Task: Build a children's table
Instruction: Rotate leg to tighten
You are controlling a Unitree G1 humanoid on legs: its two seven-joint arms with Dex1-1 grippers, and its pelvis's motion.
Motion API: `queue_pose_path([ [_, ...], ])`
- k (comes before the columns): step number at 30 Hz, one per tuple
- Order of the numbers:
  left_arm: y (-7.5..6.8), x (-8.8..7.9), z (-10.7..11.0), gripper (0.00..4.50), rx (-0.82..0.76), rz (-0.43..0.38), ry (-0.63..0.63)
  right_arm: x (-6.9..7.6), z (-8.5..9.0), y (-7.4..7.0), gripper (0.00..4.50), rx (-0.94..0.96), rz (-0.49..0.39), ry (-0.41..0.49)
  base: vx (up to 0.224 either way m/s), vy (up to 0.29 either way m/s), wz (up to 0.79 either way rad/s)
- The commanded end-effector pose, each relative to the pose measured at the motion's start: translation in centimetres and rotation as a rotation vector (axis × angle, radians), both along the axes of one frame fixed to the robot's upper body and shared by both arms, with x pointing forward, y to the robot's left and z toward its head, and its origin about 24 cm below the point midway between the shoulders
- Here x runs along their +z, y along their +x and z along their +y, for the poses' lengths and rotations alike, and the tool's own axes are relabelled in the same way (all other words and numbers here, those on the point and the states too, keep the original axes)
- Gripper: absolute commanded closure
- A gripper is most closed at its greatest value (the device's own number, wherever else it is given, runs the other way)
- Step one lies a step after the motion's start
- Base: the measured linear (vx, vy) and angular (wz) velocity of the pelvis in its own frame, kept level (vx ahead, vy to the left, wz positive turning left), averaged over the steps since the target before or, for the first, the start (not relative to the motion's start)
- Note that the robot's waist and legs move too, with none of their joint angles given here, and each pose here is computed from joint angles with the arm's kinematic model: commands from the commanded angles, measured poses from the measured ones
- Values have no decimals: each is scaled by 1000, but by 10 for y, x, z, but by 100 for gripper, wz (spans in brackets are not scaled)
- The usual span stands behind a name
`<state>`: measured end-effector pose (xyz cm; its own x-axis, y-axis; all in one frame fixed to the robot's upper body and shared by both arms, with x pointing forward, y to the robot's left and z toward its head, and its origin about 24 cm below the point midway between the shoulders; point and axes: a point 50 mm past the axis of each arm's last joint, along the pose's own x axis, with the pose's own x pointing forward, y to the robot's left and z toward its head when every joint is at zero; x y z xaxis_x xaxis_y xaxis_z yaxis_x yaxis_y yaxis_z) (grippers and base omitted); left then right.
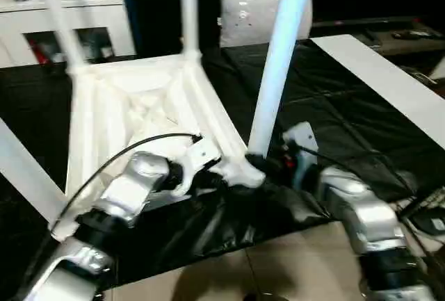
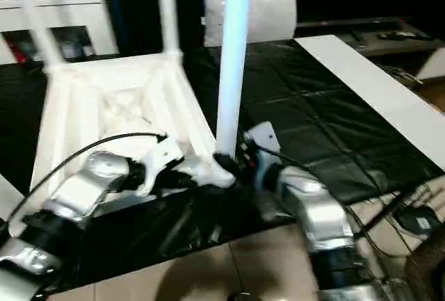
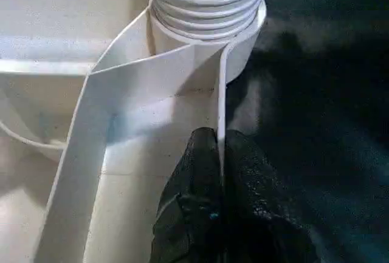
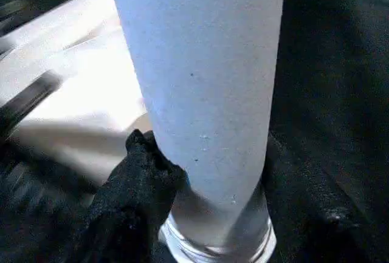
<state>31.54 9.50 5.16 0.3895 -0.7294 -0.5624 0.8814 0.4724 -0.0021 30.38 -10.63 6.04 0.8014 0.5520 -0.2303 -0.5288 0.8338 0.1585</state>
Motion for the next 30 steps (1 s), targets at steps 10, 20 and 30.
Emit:
queue_pose_path([
  [10, 4, 27, -43, 450, -52, -124, -109, 10, 35, 4, 140, -97, -36, 110, 0, 0, 0],
  [20, -6, 17, -6, 450, -208, -107, -59, 17, -24, -13, 53, 177, -108, 33, 2, -5, 0],
  [30, -23, 14, 19, 450, -554, -40, 21, 34, -54, -23, 4, 610, -83, -30, 0, 0, 0],
])
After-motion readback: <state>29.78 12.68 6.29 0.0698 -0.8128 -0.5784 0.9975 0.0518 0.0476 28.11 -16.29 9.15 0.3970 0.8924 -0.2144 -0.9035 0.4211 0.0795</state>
